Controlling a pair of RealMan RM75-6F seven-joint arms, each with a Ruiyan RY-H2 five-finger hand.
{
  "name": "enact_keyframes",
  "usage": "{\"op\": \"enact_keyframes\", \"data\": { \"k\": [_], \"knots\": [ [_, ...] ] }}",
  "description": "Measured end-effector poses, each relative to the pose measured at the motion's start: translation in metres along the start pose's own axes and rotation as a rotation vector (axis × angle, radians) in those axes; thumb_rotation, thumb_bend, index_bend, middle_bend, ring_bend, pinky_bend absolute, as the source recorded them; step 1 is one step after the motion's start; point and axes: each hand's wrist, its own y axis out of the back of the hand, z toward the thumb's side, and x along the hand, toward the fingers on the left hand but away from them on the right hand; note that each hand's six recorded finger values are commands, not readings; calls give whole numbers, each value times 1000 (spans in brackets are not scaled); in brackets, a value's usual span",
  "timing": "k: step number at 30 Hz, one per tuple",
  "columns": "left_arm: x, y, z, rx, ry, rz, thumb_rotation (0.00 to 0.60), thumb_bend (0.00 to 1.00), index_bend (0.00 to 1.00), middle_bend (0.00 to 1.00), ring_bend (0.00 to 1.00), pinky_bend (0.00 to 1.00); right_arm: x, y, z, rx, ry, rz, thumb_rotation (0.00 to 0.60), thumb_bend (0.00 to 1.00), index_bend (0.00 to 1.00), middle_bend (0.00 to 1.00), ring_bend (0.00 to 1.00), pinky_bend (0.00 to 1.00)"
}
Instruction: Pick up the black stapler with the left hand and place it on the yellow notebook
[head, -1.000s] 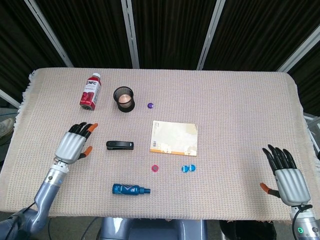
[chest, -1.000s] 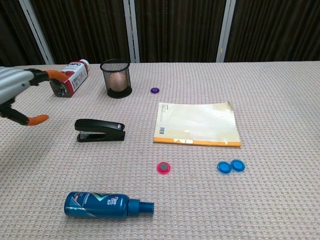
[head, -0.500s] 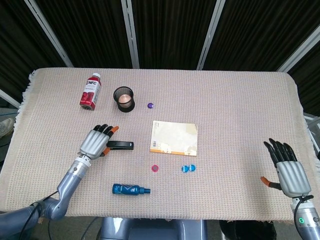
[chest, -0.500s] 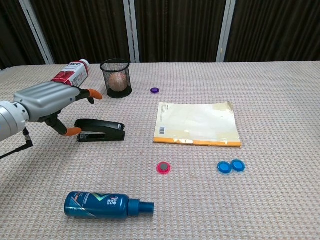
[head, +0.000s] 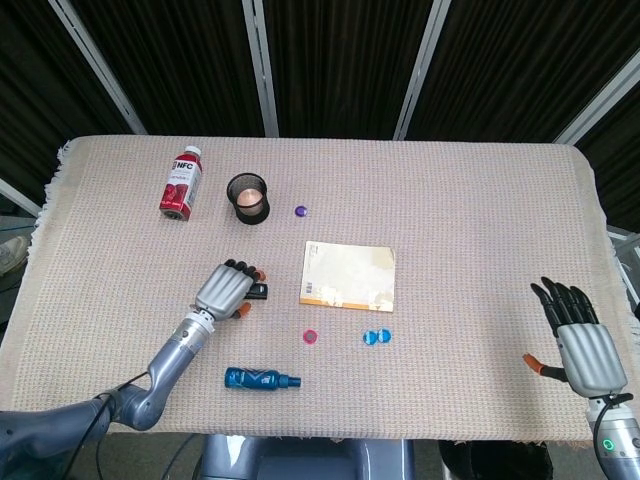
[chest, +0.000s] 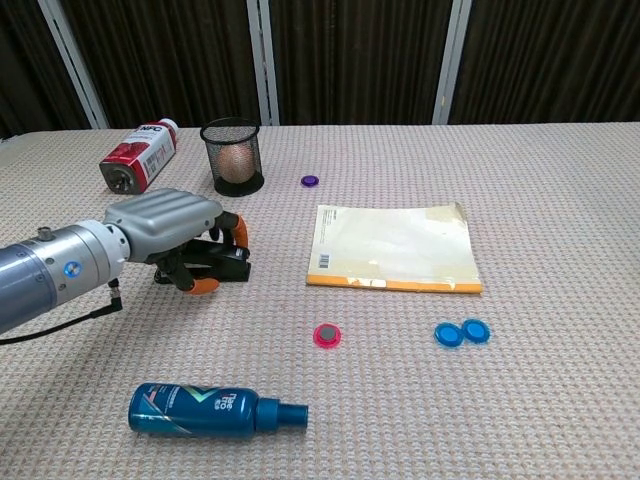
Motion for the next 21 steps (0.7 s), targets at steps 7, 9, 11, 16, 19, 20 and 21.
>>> {"op": "enact_keyframes", "data": {
  "k": [7,9,11,16,19,20,21],
  "knots": [
    [4,2,10,14,-6,16,600,424,585,576,503,487,0,4,-4,-13,-10,-8,600,85,0,0,0,0],
    [3,4,11,18,-2,27,600,457,616,602,532,509,1,5,-5,-17,-11,-11,600,84,0,0,0,0],
    [3,7,12,16,0,36,600,474,649,630,558,530,1,5,-6,-18,-11,-10,600,84,0,0,0,0],
    [1,18,14,4,1,68,600,481,667,643,572,543,0,3,-5,-14,-9,1,600,85,0,0,0,0],
    [4,28,18,-10,-8,86,600,476,666,643,573,543,0,2,-4,-14,-7,7,600,85,0,0,0,0],
    [7,33,20,-10,-12,96,600,477,667,642,573,543,0,2,-4,-15,-7,10,600,85,0,0,0,0],
    [10,37,21,-11,-15,104,600,477,668,642,573,543,0,1,-4,-15,-6,13,600,85,0,0,0,0]
  ]
}}
